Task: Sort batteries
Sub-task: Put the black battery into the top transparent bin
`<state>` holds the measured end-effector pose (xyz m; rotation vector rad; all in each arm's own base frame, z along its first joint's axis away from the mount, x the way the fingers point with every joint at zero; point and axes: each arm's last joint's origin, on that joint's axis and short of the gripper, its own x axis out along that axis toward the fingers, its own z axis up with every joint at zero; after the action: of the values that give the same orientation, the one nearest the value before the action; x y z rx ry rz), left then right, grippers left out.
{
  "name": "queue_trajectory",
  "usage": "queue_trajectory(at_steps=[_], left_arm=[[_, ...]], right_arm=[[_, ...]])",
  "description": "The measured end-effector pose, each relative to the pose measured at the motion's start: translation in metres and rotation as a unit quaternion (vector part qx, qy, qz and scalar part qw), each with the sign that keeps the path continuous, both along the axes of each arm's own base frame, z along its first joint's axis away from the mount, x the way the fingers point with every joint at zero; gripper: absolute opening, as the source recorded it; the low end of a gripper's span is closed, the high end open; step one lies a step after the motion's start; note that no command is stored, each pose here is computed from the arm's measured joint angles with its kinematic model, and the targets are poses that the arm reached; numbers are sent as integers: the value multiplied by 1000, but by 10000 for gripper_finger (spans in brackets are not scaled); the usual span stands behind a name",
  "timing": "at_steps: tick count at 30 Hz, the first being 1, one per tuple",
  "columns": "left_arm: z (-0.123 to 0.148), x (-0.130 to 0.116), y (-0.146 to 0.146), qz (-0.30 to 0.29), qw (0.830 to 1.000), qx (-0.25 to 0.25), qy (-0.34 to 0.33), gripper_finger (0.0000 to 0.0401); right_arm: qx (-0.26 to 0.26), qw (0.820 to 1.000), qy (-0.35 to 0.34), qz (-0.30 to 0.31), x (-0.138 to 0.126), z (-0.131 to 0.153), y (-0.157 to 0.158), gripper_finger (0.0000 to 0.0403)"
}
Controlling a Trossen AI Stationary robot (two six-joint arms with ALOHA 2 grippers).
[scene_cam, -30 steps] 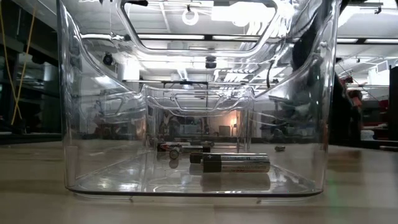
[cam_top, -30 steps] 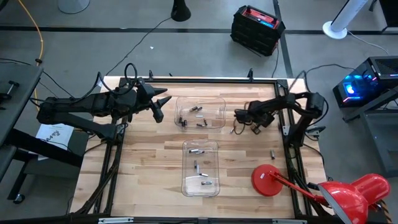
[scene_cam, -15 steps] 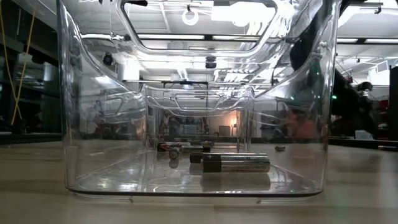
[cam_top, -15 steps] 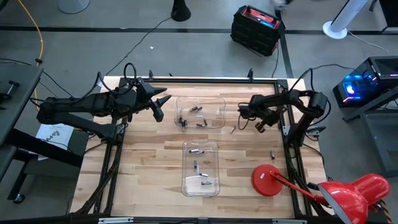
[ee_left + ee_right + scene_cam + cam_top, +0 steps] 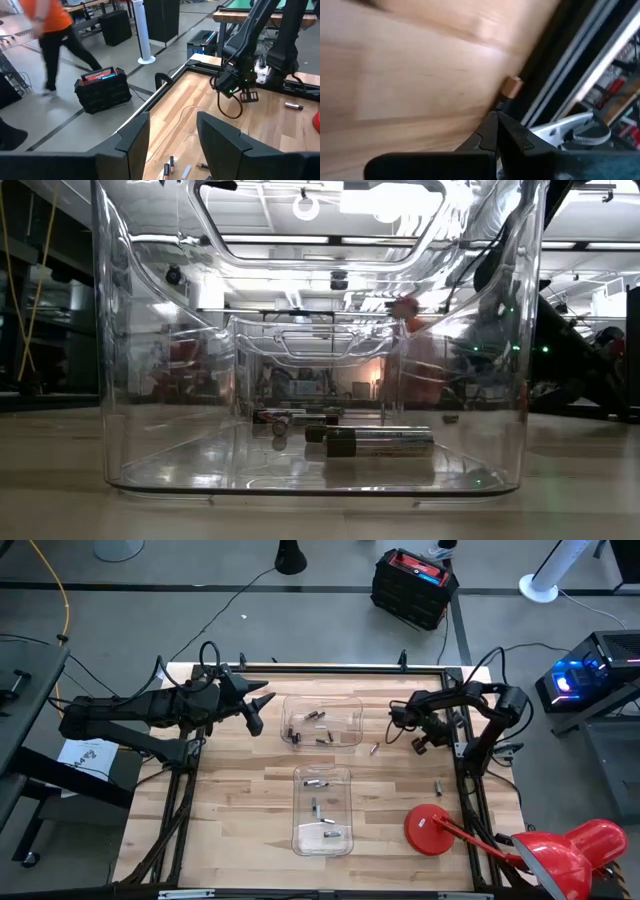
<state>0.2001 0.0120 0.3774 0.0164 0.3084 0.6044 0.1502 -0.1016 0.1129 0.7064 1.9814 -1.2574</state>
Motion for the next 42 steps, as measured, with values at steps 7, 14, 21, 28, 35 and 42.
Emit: queue_trajectory(at_steps=[7,14,21,28,35,42], left_arm=[[0,0,0,-1,1000,3,2,158],[0,0,0,-1,1000,3,3,158],[0,0,0,-1,1000,3,3,158],[0,0,0,-2,1000,3,4,158],[0,0,1,0,1000,3,5,158],[-1,0,1,-1,1000,2,8,158]], right_arm=[[-10,1000,5,7,5,4,6,0],[-31,999,26,-23,-6,-2,7,0],[-62,996,12,-65,-13,-11,9,0],[-60,996,-60,-24,24,0,5,0],[-116,984,-132,13,59,45,6,0],[-102,967,-234,8,72,57,0,0]])
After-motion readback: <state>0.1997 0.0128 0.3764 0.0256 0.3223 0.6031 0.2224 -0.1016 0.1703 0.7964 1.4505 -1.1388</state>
